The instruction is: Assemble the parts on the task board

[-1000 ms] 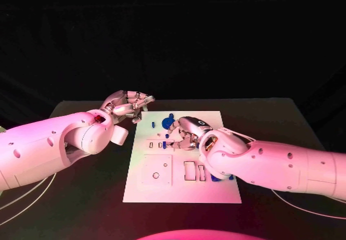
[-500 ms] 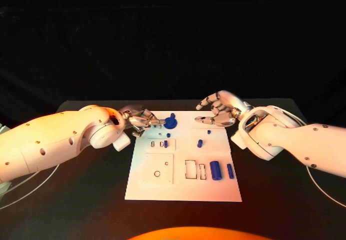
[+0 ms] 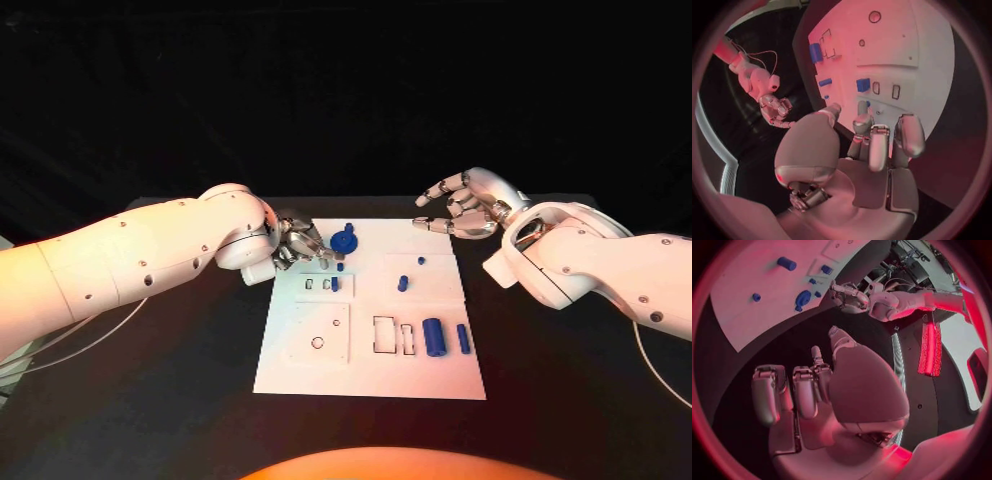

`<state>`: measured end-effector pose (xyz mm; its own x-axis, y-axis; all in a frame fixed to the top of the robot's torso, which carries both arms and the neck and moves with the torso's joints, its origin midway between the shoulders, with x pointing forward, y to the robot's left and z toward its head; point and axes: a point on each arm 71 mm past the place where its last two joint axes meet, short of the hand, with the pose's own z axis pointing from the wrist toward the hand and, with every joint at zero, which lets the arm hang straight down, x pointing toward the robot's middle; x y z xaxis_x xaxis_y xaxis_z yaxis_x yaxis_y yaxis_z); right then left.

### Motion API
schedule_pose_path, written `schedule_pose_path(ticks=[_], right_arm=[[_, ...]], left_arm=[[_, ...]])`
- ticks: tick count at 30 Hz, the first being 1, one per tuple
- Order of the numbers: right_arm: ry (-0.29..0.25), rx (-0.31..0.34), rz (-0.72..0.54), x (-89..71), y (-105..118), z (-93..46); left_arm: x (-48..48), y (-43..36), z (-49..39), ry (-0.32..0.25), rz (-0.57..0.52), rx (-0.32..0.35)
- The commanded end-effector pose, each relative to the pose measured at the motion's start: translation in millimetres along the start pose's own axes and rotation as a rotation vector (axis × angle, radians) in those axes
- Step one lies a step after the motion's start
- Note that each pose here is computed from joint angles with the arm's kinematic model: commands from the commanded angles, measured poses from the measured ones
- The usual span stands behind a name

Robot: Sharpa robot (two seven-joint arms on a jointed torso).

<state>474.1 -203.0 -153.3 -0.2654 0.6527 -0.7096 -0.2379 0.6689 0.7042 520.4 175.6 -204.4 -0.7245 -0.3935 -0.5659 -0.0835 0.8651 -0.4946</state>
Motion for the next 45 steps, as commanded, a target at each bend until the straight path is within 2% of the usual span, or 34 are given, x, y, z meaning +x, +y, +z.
schedule_pose_path(ticks=[1, 9, 20, 30, 45], right_arm=[[0.014, 0.001, 0.014, -0.5, -1, 0.3], [0.015, 0.011, 0.012, -2.0, -2, 0.7], [0.019, 0.022, 0.009, -2.7, -4, 1.3], [0.022, 0.026, 0.008, -2.5, -5, 2.2], [0.028, 0.028, 0.007, -1.4, -5, 3.7]], left_arm=[[0.6, -0.5, 2.4, 0.038, 0.101, -0.085], [2.4, -8.5, 8.9, 0.071, 0.144, -0.113], [9.5, -13.8, 13.7, 0.137, 0.192, -0.139], [13.9, -18.1, 17.1, 0.155, 0.199, -0.138], [16.9, -19.9, 21.0, 0.16, 0.195, -0.137]])
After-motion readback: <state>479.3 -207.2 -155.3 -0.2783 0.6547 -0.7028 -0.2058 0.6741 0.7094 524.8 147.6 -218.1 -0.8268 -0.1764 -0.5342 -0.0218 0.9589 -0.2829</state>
